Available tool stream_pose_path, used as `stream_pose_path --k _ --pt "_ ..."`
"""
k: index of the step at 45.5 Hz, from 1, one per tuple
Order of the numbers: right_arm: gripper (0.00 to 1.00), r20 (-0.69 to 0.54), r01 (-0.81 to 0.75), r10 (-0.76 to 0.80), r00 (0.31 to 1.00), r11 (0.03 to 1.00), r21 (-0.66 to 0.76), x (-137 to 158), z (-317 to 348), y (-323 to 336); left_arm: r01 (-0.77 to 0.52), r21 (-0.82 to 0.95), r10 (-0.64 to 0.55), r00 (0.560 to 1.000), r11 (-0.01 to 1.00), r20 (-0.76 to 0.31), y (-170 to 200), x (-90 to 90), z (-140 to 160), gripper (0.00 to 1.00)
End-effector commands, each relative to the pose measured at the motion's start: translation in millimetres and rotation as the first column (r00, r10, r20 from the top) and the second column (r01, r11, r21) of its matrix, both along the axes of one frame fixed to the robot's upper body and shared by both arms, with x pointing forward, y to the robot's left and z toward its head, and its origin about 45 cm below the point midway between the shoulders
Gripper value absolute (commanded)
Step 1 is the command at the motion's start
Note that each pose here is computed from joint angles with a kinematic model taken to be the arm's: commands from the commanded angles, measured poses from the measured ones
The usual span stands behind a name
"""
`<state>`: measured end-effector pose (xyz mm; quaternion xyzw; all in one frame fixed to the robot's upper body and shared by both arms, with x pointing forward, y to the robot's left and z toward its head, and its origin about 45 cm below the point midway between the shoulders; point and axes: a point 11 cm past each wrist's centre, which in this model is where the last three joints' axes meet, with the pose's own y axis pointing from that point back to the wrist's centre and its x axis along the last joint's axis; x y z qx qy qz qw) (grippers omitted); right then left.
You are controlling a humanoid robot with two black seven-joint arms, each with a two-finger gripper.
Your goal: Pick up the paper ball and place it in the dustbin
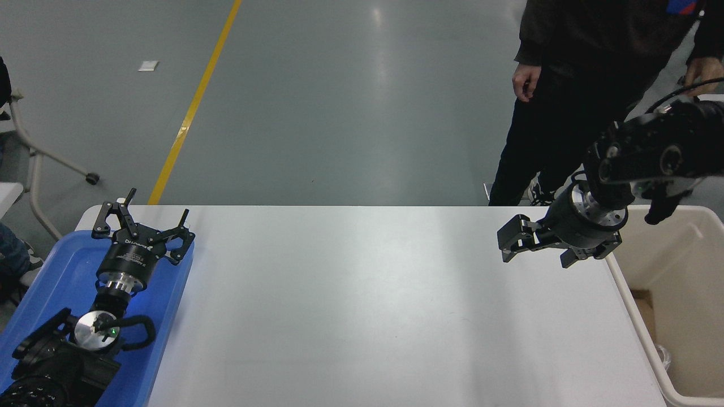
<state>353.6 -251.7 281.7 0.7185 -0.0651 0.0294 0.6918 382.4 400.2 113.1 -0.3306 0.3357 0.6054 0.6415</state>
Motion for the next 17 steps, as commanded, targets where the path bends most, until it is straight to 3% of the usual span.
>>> stream_pose_path --k 1,17 --pt "1.0 -0.002 -0.016 0.016 1.0 1.0 -0.016 -13 21 22 -0.002 0.0 0.002 1.0 1.0 0.001 0 0.0 0 0.99" --pt "1.0 -0.021 -0.02 0.02 1.0 1.0 -0.017 -25 25 24 -0.002 -0.002 0.002 1.0 1.0 0.0 0 -0.5 -1 0.99"
